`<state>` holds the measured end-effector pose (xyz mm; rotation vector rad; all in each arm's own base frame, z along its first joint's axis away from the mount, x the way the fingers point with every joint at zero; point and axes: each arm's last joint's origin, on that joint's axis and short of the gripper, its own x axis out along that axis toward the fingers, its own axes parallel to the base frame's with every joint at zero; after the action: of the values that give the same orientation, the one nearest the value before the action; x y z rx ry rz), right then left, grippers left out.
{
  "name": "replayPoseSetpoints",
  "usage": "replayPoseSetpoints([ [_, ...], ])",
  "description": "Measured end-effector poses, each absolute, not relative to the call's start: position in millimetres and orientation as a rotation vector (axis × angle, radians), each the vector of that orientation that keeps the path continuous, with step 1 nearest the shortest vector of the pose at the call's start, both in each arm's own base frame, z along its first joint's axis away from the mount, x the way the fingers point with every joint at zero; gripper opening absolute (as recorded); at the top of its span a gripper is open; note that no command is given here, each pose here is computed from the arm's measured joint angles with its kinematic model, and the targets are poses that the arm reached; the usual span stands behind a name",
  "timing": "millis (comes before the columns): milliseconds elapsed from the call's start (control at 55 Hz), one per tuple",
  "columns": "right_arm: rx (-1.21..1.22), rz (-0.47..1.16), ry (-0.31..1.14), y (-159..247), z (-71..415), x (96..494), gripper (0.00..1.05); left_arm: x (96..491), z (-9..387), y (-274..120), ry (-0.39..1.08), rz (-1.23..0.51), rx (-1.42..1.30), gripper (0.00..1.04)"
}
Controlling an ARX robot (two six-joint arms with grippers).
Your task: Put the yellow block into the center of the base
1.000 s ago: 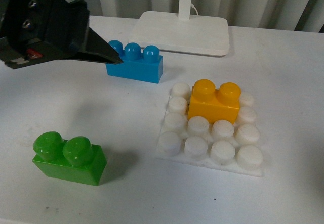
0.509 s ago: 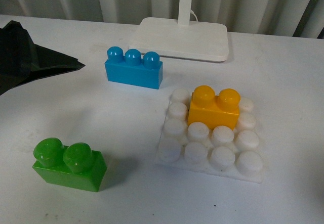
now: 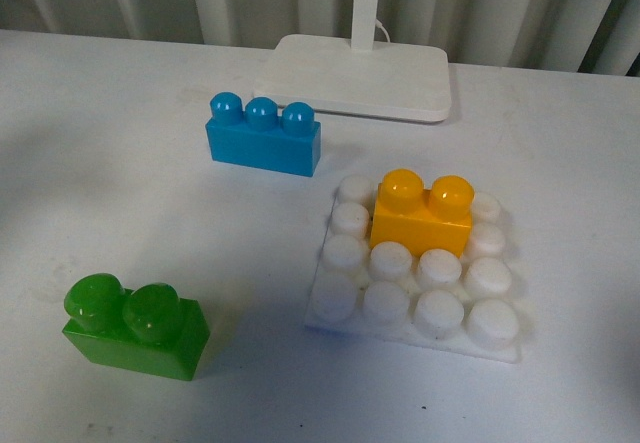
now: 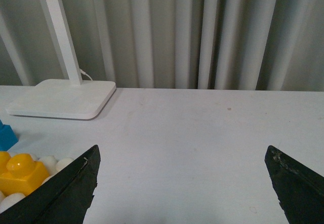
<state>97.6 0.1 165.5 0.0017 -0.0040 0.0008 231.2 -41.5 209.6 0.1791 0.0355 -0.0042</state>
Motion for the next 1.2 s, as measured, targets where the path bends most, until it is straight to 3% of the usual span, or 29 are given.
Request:
replayPoseSetpoints([
  [291, 0.002, 0.001, -0.004, 0, 166, 98, 0.96, 191, 191, -21, 0.012, -0.009, 0.021, 0.04],
  [1200, 0.002, 0.001, -0.004, 0, 166, 98, 0.96, 129, 169, 0, -0.010, -0.002, 0.001, 0.04],
])
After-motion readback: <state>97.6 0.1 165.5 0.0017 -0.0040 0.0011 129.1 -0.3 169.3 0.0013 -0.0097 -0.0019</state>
